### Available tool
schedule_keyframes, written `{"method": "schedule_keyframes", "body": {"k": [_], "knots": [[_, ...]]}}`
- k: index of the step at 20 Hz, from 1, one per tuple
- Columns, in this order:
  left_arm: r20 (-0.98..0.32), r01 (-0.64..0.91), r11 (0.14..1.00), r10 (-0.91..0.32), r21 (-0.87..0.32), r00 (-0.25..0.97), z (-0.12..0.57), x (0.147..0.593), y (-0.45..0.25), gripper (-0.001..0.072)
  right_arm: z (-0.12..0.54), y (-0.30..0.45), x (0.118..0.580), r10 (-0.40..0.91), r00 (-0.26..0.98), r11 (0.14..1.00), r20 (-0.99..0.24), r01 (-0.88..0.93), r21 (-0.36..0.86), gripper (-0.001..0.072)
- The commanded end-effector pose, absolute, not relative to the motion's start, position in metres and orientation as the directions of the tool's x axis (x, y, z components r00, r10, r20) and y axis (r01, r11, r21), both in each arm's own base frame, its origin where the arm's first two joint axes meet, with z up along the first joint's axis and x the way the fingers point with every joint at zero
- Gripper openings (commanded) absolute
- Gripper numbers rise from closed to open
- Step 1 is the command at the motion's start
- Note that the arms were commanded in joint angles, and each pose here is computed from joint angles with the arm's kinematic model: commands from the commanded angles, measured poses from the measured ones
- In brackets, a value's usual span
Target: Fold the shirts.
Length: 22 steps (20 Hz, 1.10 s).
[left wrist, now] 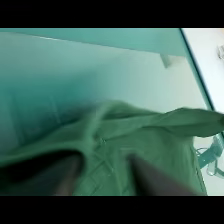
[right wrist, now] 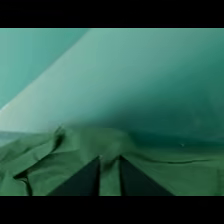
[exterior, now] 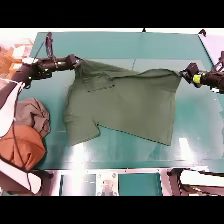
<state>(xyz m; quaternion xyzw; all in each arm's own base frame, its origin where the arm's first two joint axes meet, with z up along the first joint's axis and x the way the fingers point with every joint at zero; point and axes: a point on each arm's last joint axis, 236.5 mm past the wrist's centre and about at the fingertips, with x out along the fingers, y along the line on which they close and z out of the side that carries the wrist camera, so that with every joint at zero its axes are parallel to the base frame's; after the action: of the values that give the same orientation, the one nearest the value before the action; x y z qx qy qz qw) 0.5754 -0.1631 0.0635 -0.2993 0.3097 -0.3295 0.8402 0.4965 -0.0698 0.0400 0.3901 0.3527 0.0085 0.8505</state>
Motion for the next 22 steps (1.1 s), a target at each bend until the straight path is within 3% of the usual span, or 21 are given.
{"method": "schedule_keyframes", "body": {"k": [1,3,6,9,10,14,18,19,21,22], "knots": [[-0.299,0.371,0.543,-0.785,-0.753,0.543,0.058,0.578,-0.142,0.0526,0.016,-0.08,0.472,0.354,0.649,0.713,-0.674,0.279,0.643,0.0224],[-0.307,0.345,0.515,-0.806,-0.784,0.506,0.063,0.566,-0.11,0.0527,0.015,-0.094,0.437,0.412,0.571,0.693,-0.71,0.309,0.651,0.0238],[-0.4,0.259,0.531,-0.814,-0.807,0.421,0.044,0.534,-0.061,0.0527,-0.01,-0.104,0.348,0.47,0.362,0.685,-0.805,0.425,0.591,0.0242],[-0.493,0.19,0.567,-0.806,-0.801,0.327,0.022,0.502,-0.029,0.0526,-0.049,-0.098,0.258,0.467,0.151,0.673,-0.871,0.579,0.461,0.0359],[-0.504,0.186,0.571,-0.807,-0.8,0.308,0.019,0.496,-0.025,0.0526,-0.063,-0.087,0.236,0.482,0.099,0.662,-0.87,0.61,0.436,0.0362],[-0.505,0.185,0.549,-0.83,-0.815,0.238,0.019,0.479,-0.03,0.0526,-0.116,-0.035,0.189,0.546,-0.009,0.632,-0.838,0.66,0.405,0.0362],[-0.498,0.174,0.529,-0.846,-0.831,0.19,0.021,0.468,-0.034,0.0526,-0.127,-0.004,0.181,0.561,-0.066,0.67,-0.825,0.621,0.406,0.0361],[-0.501,0.164,0.527,-0.847,-0.834,0.176,0.02,0.464,-0.035,0.0526,-0.127,0.001,0.184,0.562,-0.065,0.68,-0.824,0.604,0.416,0.0339],[-0.527,0.124,0.544,-0.837,-0.83,0.146,0.014,0.457,-0.032,0.0526,-0.123,0.006,0.202,0.572,-0.015,0.684,-0.82,0.561,0.467,0.0048],[-0.55,0.105,0.562,-0.826,-0.82,0.122,0.008,0.451,-0.03,0.0525,-0.119,-0.001,0.212,0.557,0.007,0.697,-0.831,0.54,0.472,0.0015]]}}
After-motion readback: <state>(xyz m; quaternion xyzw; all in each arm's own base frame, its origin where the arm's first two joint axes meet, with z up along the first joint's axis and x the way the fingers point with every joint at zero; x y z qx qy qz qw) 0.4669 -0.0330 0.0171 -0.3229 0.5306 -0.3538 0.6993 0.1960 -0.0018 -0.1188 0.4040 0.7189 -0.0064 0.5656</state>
